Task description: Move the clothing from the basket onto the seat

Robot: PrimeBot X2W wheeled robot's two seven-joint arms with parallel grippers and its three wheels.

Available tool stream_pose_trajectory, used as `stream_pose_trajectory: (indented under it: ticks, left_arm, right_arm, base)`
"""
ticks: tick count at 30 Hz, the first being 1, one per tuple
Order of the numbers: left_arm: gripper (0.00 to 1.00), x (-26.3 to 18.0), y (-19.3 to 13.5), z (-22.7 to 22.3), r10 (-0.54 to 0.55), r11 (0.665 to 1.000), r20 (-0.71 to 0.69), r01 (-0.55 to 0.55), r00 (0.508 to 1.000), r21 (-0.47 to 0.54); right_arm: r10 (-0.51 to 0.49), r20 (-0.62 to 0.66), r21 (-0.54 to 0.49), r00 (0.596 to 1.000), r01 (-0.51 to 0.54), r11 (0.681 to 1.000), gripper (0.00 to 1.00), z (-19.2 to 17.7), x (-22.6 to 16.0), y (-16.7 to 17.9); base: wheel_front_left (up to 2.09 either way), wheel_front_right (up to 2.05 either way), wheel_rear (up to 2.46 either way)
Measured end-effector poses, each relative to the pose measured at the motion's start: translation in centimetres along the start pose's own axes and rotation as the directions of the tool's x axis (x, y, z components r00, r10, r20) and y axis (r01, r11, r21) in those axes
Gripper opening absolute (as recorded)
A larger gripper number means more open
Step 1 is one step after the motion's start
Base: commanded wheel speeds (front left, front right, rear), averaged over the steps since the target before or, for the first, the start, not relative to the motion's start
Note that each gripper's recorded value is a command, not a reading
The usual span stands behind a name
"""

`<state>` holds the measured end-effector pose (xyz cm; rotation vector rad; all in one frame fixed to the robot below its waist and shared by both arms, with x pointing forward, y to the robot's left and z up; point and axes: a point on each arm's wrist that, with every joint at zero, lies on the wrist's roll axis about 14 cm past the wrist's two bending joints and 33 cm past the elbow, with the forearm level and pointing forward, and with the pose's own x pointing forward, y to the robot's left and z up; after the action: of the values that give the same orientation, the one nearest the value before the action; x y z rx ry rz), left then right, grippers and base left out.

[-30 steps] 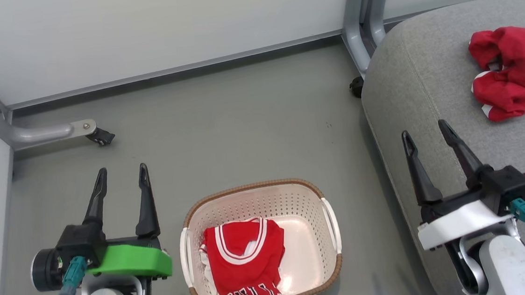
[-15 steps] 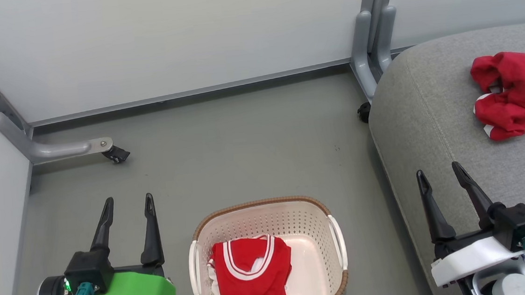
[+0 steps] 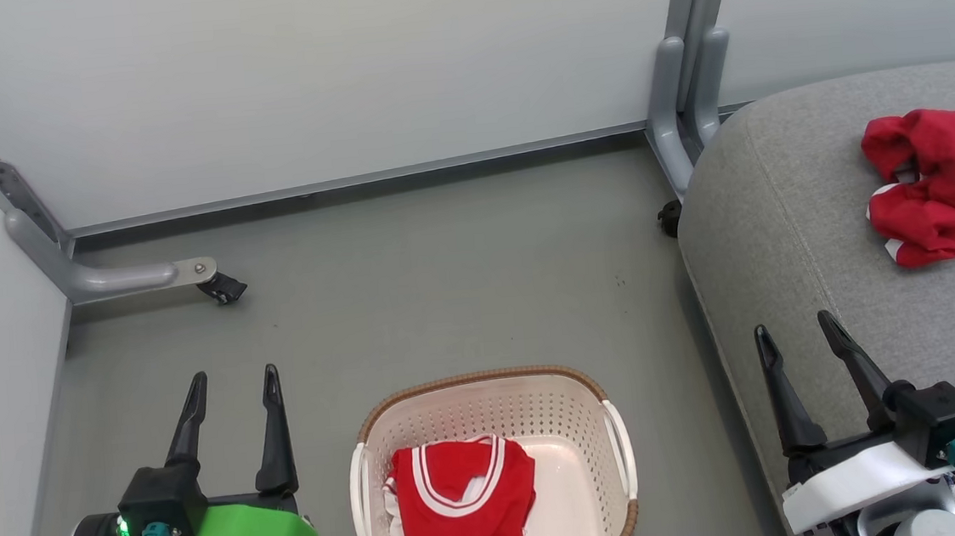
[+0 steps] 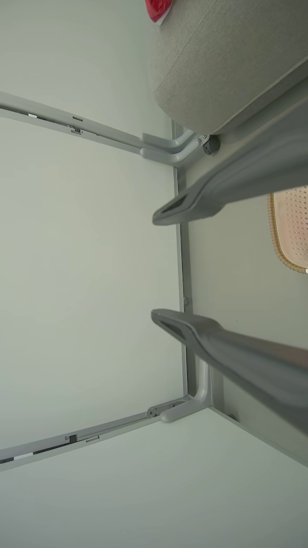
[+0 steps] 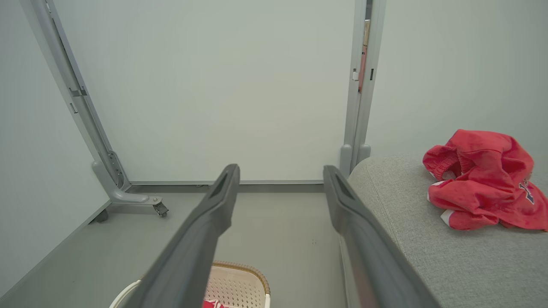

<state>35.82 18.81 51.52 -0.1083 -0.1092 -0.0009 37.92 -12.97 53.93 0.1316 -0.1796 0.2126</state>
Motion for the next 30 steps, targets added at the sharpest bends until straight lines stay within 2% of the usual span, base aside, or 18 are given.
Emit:
stream_pose_trajectory:
  ticks: [14,23,30]
  left_arm:
    - [1.0,0.2,0.0,-0.8,-0.004,1.0,-0.026,0.004,1.0,0.008]
    - [1.0,3.4,-3.6,-2.3,-0.138,0.99,-0.069,0.14,0.988,0.024]
    - [1.0,7.2,-7.5,-4.7,-0.279,0.956,-0.136,0.288,0.951,0.053]
  right_arm:
    - [0.001,-0.015,0.01,1.0,-0.001,1.0,1.0,-0.6,0.3,0.0]
    - [0.012,0.026,0.002,1.0,-0.012,1.0,1.0,0.4,2.0,0.1]
    - [0.014,0.069,-0.005,0.998,-0.013,1.0,1.0,1.2,4.6,-0.5]
  base:
    - [0.0,0.0,0.0]
    - [0.0,0.0,0.0]
    - [0.0,0.0,0.0]
